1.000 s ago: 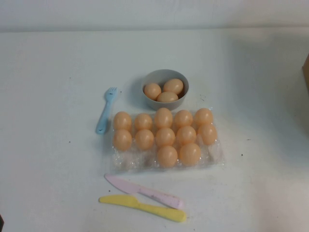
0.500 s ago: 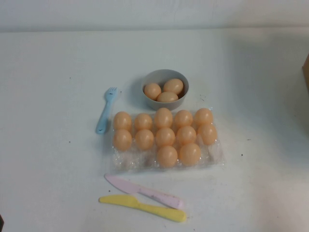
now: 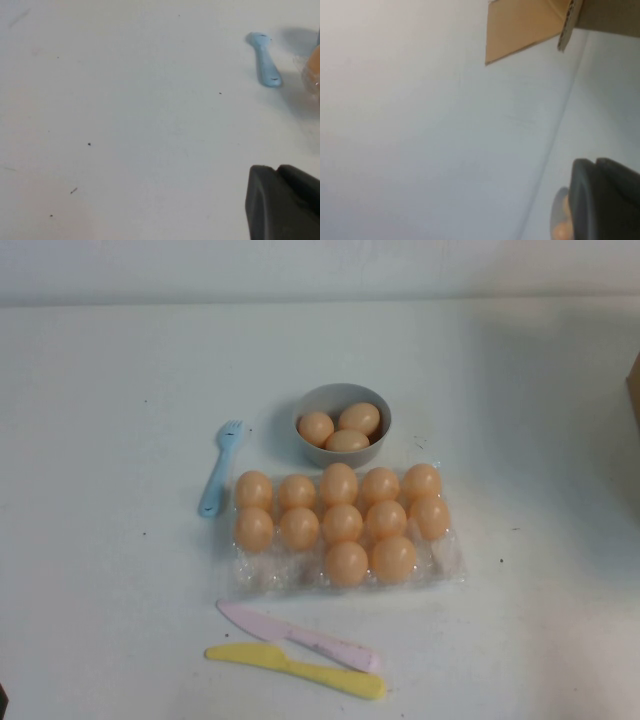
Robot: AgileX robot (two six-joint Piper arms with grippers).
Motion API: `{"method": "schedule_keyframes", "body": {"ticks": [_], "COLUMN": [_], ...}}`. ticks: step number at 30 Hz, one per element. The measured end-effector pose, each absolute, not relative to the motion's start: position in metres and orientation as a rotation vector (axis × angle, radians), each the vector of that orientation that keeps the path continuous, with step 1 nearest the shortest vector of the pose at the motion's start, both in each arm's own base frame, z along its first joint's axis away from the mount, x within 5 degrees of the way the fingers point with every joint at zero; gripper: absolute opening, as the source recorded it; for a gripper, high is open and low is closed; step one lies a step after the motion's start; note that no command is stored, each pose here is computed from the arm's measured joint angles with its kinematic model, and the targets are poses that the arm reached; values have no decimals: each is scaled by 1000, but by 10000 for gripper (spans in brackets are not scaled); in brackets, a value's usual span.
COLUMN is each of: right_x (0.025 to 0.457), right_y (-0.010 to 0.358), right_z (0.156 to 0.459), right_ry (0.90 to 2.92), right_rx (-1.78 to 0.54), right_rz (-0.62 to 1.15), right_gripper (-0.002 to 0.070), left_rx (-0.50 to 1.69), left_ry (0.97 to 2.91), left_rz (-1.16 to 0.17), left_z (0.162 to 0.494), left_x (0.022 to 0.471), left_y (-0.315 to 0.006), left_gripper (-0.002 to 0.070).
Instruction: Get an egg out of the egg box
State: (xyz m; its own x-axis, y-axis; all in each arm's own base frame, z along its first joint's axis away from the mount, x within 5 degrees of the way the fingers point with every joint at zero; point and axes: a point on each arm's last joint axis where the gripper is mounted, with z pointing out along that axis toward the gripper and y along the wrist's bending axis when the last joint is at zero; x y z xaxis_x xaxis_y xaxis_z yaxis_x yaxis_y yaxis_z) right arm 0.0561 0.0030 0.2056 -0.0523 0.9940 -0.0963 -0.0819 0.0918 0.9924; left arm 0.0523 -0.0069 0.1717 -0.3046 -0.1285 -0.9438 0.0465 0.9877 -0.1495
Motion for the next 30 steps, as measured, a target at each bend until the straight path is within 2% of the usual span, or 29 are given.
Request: {"method": "schedule_keyframes", "body": {"ticks": [9,13,16,21,27,30], "right_x": [57,65,78,122,187,218], "right_y": [22,32,42,44,50,63], "right_z": [207,236,264,291,306,304], "right_ry": [1514,1693,1896,2224,2455,2550], "right_rx": [696,388,70,-276,-463,-600], "right_rz": [1092,910,739,491,436,429], "right_gripper": [-17,-17,-17,-17,-17,-17], "left_rx": [-59,-59,-59,-58,-58,-58], "left_ry": [1873,1873,1873,1873,1873,1873], "left_rz": [-173,-173,-173,-171,-171,-171], "left_z": [172,172,172,172,172,172], "left_x": [52,52,52,52,52,52], "left_y": [-7,-7,-7,-7,-7,-7], "left_gripper": [-3,-3,-3,-3,-3,-3]}}
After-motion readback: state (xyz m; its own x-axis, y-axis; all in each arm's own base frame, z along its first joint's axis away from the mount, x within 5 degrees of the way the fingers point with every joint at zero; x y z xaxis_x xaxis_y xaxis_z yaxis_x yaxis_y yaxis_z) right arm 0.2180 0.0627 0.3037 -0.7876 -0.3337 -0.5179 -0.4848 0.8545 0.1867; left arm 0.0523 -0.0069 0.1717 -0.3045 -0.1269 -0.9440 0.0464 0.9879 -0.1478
